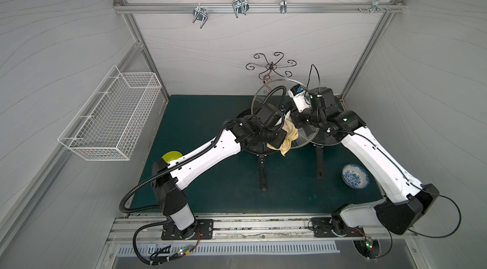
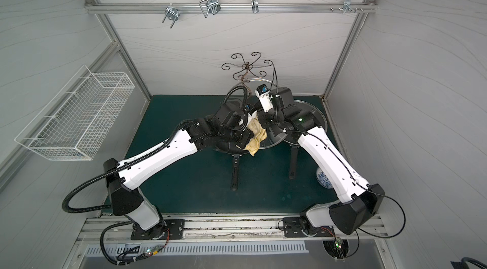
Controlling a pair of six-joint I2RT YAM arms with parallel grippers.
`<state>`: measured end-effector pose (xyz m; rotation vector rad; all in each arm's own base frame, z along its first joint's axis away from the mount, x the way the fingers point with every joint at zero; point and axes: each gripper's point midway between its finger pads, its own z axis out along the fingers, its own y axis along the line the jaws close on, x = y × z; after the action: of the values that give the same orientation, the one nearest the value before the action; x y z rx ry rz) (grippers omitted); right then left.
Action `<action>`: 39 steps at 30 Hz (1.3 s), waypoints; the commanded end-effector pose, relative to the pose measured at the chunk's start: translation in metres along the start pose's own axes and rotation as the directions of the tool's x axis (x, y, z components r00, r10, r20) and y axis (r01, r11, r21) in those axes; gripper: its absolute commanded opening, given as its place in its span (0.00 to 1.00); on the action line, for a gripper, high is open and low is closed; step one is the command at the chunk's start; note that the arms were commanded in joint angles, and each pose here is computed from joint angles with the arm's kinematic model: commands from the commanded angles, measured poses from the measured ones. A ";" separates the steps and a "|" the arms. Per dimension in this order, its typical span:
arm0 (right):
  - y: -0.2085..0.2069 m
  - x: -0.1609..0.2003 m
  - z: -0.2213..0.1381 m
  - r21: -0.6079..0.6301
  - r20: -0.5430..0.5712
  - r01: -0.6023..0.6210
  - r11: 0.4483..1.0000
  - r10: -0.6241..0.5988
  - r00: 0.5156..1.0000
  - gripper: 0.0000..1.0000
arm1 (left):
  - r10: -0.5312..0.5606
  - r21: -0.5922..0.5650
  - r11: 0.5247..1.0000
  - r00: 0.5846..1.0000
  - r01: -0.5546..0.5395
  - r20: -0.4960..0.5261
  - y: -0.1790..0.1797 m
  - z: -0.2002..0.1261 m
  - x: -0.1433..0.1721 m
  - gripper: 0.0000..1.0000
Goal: Wipe the pot lid with a cloth
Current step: Wipe the pot lid.
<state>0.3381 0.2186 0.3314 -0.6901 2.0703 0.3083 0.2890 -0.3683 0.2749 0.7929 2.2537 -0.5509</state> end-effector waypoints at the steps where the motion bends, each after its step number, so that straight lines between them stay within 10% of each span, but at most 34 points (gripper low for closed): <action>1: 0.003 -0.073 -0.051 -0.029 0.314 0.000 1.000 0.009 0.950 0.00 | -0.008 -0.071 0.997 1.000 0.010 0.028 0.015 -0.006 -0.006 0.00; 19: 0.018 -0.043 -0.066 -0.008 0.328 0.280 0.960 -0.262 0.908 0.00 | -0.137 -0.144 0.980 0.991 0.136 0.004 0.083 -0.028 -0.001 0.00; 39: 0.066 -0.016 -0.065 0.012 0.316 0.697 0.717 -0.665 0.677 0.00 | -0.201 -0.030 0.980 0.978 0.199 -0.062 0.077 -0.018 -0.014 0.00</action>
<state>0.2867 0.2216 0.2997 -1.3521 1.7306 0.0231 0.3293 -0.3006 0.2843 0.5959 2.4160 -0.5723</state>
